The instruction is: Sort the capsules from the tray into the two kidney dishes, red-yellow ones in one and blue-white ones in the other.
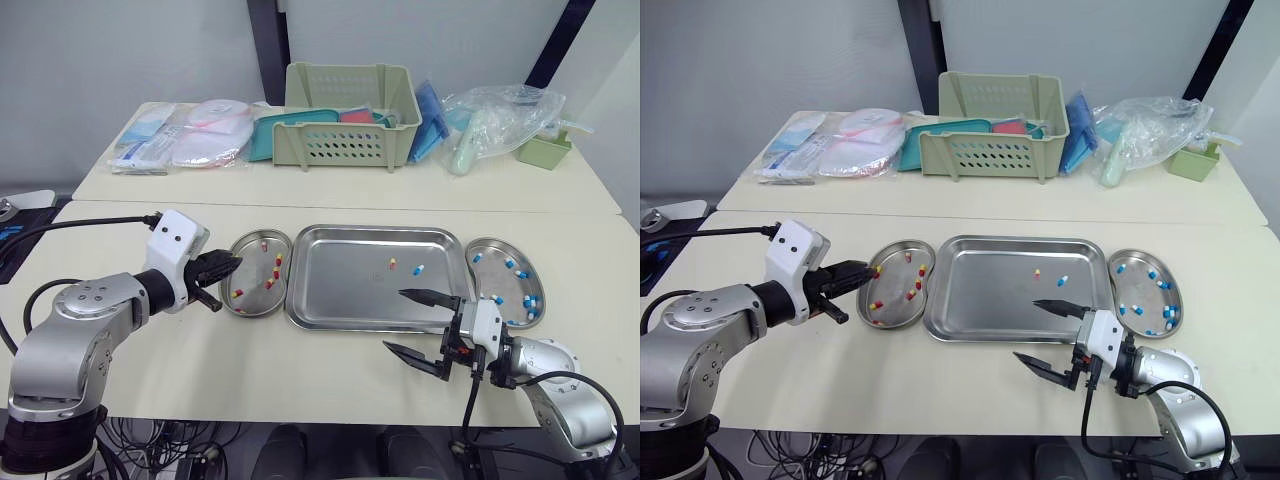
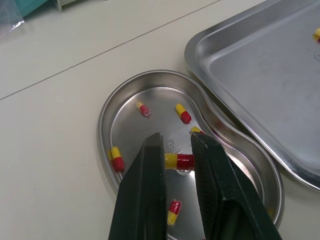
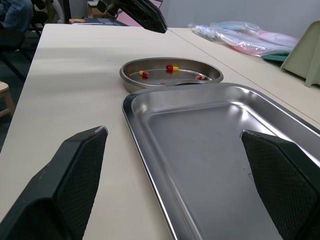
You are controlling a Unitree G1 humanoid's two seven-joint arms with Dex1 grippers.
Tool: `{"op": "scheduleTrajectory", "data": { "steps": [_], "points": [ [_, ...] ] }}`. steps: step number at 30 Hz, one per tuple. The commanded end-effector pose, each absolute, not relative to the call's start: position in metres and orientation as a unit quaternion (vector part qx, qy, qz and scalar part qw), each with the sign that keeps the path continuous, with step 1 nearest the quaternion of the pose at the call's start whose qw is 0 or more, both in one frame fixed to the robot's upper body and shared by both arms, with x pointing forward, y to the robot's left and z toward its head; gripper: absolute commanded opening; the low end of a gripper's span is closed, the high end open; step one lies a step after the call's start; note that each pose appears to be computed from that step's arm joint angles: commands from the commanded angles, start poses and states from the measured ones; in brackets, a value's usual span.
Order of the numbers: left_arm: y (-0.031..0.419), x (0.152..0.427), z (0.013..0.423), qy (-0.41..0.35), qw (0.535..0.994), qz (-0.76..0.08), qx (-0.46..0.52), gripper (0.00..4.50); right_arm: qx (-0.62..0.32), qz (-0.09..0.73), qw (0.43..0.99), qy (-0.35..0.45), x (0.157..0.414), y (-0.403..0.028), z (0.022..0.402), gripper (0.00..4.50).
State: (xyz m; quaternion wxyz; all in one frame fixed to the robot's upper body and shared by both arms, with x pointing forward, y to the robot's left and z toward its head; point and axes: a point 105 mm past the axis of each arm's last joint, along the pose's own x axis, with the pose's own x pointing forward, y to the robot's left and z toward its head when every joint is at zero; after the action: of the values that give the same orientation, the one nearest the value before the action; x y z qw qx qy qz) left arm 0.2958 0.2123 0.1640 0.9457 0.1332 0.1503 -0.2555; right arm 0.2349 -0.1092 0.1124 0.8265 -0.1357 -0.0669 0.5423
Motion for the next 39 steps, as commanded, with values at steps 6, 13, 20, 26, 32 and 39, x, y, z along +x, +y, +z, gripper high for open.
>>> {"op": "scheduleTrajectory", "data": {
  "steps": [6, 13, 20, 26, 32, 39],
  "points": [
    [0.219, 0.304, 0.183, 0.113, 0.955, -0.232, 0.143, 2.99, -0.137, 0.547, 0.821, -0.091, 0.233, -0.104, 0.123, 4.50],
    [0.219, 0.305, 0.183, 0.106, 0.957, -0.227, 0.148, 4.48, -0.136, 0.548, 0.821, -0.091, 0.232, -0.103, 0.123, 4.50],
    [0.221, 0.302, 0.187, 0.092, 0.957, -0.232, 0.146, 4.48, -0.139, 0.546, 0.821, -0.091, 0.232, -0.103, 0.126, 4.50],
    [0.248, 0.292, 0.190, 0.067, 0.964, -0.217, 0.138, 4.48, -0.150, 0.510, 0.843, -0.083, 0.233, -0.121, 0.140, 4.50],
    [0.297, 0.275, 0.170, 0.072, 0.980, -0.160, 0.092, 4.48, -0.165, 0.420, 0.892, -0.017, 0.219, -0.182, 0.150, 4.50],
    [0.366, 0.246, 0.124, 0.136, 0.983, -0.081, 0.095, 4.48, -0.201, 0.295, 0.931, 0.071, 0.201, -0.279, 0.149, 4.50]
  ]
}}
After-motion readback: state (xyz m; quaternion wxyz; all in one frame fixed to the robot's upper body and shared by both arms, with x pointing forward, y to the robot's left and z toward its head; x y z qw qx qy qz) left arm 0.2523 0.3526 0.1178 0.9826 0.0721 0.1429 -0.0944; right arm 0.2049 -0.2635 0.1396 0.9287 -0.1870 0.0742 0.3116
